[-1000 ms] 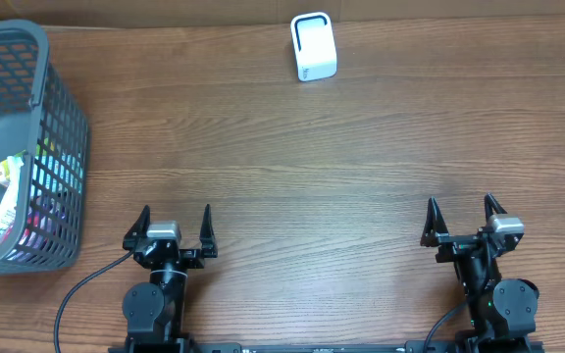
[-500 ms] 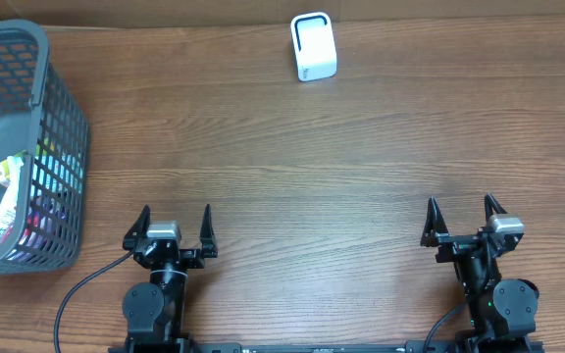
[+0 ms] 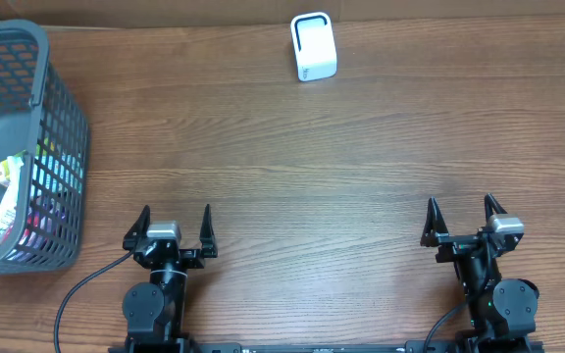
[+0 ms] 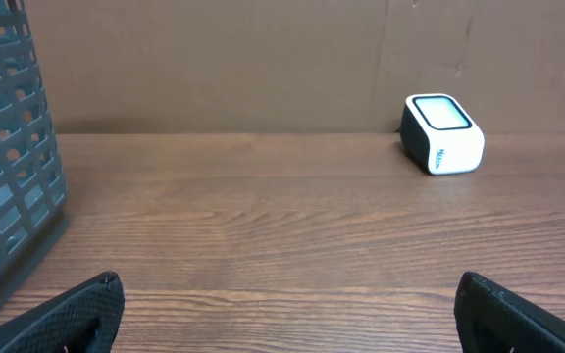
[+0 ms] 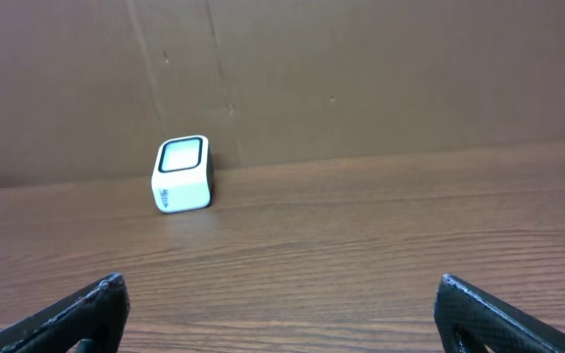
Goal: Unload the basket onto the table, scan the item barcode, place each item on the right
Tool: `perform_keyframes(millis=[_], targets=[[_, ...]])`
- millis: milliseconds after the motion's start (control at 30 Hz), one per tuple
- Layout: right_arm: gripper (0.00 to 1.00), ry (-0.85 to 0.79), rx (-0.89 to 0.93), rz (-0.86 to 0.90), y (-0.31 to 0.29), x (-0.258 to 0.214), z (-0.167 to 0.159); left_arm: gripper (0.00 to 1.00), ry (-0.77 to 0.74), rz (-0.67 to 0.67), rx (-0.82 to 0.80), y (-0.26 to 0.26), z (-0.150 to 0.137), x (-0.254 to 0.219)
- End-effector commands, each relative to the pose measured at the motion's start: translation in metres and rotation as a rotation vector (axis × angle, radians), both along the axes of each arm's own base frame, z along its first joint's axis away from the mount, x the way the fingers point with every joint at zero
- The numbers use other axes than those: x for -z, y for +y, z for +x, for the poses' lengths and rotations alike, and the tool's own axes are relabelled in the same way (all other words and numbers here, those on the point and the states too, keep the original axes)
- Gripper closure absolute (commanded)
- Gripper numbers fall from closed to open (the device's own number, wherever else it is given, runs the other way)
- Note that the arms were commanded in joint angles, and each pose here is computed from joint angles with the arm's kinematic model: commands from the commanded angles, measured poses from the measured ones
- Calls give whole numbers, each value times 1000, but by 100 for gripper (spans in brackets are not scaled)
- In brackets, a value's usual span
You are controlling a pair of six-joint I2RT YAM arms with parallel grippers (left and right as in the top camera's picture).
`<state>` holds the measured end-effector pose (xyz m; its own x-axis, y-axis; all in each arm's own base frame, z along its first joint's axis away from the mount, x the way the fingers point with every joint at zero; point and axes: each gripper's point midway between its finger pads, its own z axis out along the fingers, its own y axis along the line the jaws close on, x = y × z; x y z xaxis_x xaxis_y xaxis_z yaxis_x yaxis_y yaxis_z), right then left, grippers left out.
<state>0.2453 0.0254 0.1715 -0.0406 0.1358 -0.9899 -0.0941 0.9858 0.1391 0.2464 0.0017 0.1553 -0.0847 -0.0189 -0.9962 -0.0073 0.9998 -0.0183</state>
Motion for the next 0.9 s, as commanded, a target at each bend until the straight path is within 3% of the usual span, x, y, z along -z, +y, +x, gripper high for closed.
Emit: perform_keyframes(millis=[0,567,867], targets=[[0,-9,7,-5,-1,1,0,0,-4,19,-15,3,0,0],[0,-9,-1,-5,1,1,0,0,-4,29,-10,3,0,0],[0,-9,-88,-2,15,0,-2,0,-86,14,89,-15,-1,-30]])
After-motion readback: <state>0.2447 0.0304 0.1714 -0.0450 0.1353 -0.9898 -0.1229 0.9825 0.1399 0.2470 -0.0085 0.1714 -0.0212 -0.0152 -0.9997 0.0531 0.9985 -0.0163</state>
